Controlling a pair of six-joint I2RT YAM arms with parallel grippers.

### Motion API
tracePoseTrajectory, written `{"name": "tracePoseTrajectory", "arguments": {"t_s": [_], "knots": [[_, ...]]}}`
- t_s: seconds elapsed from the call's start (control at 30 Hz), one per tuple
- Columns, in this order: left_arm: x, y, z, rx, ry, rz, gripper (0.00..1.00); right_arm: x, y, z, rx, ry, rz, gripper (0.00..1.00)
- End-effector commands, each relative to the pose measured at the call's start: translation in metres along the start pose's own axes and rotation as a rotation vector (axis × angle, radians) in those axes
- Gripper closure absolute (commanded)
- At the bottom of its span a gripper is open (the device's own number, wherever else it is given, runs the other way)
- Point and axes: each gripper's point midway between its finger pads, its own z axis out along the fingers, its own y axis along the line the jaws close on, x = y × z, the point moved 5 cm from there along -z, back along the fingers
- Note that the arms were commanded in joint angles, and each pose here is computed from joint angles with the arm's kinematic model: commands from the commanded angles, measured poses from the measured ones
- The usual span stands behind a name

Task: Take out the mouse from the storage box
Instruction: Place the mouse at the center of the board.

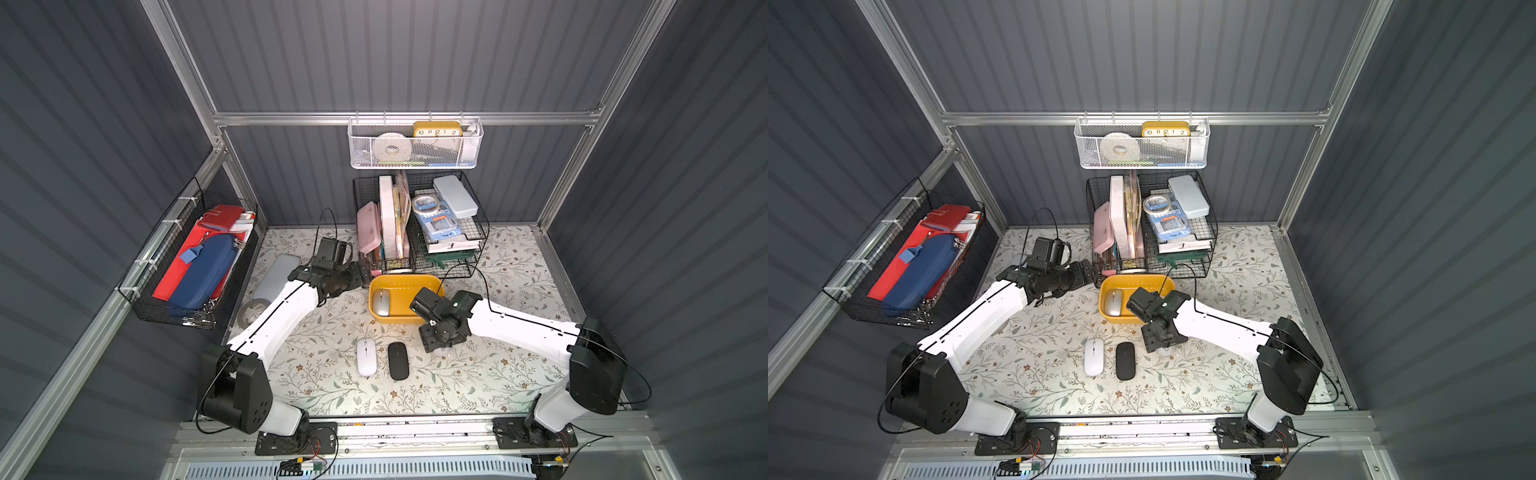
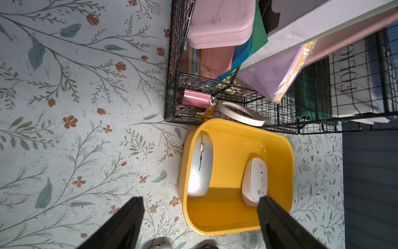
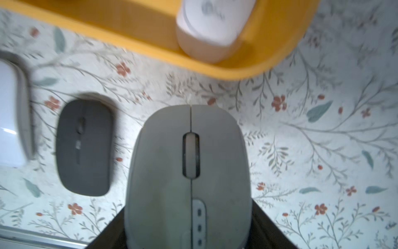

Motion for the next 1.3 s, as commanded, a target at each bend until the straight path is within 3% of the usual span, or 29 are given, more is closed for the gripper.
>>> {"name": "tracePoseTrajectory", "arguments": {"t_s": [0.0,0.37,0.43,0.53,0.7,0.87,1.03,1.27], "knots": [[-0.008,-0.01,-0.009,0.036,-0.027,0.037,0.12,0.008,0.005,-0.001,-0.071,0.008,0.08,0.46],[0.0,-0.004,-0.014,0.02,-0.028,0.033,0.12,0.033,0.042,0.055,-0.064,0.159,0.032,0.43],[-0.002,-0.004,-0.014,0.016,-0.031,0.032,0.12,0.033,0.043,0.058,-0.037,0.155,0.032,0.46],[-0.003,-0.005,-0.017,0.018,-0.039,0.033,0.12,0.032,0.044,0.058,-0.039,0.153,0.047,0.42],[-0.003,-0.005,-0.018,0.017,-0.037,0.033,0.12,0.033,0.05,0.057,-0.047,0.197,0.021,0.32],[-0.003,-0.004,-0.018,0.016,-0.036,0.033,0.11,0.032,0.053,0.052,-0.053,0.218,-0.017,0.15],[0.0,-0.004,-0.017,0.016,-0.025,0.033,0.11,0.027,0.043,0.019,-0.054,0.151,-0.011,0.11],[-0.004,-0.007,-0.013,0.029,-0.025,0.033,0.1,-0.021,0.025,-0.091,-0.057,-0.181,-0.032,0.1]]}}
